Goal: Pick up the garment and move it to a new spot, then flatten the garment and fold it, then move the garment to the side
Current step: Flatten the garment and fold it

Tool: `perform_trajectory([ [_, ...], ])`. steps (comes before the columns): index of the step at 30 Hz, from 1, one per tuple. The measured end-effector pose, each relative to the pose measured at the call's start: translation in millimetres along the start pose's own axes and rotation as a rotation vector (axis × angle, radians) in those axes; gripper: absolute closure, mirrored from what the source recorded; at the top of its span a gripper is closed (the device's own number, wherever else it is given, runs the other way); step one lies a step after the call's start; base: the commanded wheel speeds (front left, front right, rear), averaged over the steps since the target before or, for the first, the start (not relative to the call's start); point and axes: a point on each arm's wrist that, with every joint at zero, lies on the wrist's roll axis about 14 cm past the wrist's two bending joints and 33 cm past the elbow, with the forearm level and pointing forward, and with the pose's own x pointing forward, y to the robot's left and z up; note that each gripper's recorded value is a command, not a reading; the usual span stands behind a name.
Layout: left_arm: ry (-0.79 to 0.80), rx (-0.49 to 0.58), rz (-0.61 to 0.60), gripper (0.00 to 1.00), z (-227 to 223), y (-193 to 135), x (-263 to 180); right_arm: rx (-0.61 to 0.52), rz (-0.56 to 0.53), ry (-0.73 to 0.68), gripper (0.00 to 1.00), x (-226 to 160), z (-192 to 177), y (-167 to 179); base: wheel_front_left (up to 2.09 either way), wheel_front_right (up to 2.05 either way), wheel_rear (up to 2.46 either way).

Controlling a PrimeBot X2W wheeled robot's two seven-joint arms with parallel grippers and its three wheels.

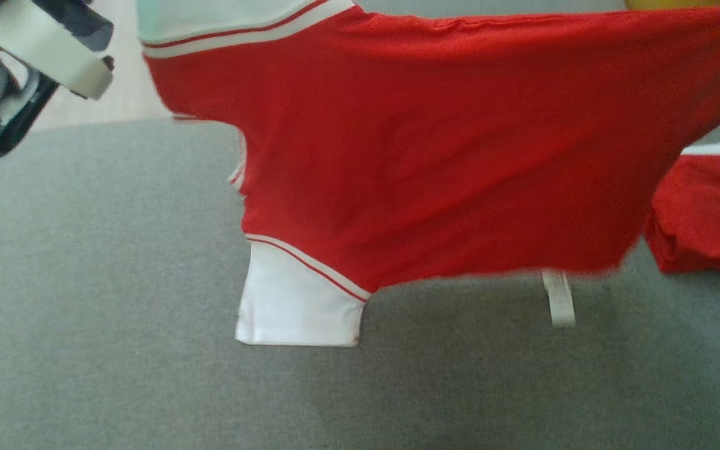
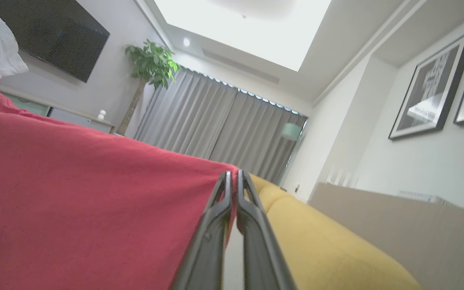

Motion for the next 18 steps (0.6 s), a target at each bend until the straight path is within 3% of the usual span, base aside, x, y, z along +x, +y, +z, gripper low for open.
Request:
perform_trajectory([
  [11,-0.25,0.064,0.134,1.0,119,35,-52,-0.122,-0.046,-0.257,1.0,11,114,-37,0.0,0.0,0.0],
  [18,-0.206,0.051,0.124,1.0,108,33,-46,-0.122,-0.029,-0.259,1.0,29,118,-37,0.0,0.0,0.0],
])
